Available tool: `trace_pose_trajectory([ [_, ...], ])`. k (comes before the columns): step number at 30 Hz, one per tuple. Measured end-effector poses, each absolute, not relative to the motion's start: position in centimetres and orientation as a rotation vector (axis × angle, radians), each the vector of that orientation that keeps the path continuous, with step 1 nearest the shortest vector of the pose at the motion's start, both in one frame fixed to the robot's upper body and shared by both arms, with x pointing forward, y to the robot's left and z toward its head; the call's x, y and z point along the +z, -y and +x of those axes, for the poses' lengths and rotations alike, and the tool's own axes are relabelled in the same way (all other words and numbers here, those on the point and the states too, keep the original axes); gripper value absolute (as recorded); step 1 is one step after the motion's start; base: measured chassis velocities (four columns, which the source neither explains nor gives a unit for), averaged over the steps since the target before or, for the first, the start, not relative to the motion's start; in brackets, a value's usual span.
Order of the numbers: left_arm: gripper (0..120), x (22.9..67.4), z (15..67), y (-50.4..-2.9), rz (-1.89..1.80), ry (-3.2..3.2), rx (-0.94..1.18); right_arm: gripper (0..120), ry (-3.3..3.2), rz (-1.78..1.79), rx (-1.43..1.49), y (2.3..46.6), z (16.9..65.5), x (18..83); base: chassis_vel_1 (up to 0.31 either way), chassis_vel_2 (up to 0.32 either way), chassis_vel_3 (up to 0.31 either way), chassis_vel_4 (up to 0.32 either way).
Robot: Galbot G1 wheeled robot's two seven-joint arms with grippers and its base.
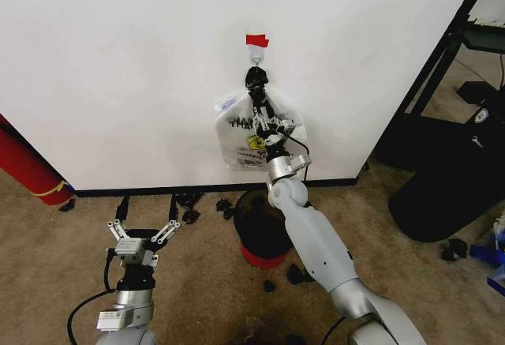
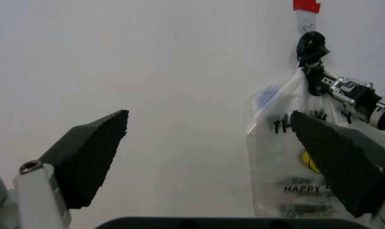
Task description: Pick up the garbage bag from the wall and place it over the trash bin.
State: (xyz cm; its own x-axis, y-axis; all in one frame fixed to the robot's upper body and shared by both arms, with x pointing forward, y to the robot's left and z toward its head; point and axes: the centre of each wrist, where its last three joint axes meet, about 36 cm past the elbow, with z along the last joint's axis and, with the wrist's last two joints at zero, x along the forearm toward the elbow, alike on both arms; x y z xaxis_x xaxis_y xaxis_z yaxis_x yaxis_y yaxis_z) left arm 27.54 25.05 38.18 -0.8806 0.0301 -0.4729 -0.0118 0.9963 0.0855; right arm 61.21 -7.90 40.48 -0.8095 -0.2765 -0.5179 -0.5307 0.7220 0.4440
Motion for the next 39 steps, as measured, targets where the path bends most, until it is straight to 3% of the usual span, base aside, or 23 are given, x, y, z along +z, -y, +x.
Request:
trace_pose_trajectory([
  [9,100,38.1,27.6,-25.2,0.011,-2.648,0.120,33,-2.509,-0.624,0.826,7.6,61.7,40.3,0.000,0.000,0.000,0.000],
  [19,100,37.9,27.5,-25.0,0.008,-2.651,0.115,0,-2.507,-0.628,0.818,7.6,61.8,40.3,0.000,0.000,0.000,0.000],
  [39,100,37.8,27.4,-24.9,0.009,-2.649,0.109,0,-2.512,-0.716,0.769,10.1,57.4,37.4,0.000,0.000,0.000,0.000],
])
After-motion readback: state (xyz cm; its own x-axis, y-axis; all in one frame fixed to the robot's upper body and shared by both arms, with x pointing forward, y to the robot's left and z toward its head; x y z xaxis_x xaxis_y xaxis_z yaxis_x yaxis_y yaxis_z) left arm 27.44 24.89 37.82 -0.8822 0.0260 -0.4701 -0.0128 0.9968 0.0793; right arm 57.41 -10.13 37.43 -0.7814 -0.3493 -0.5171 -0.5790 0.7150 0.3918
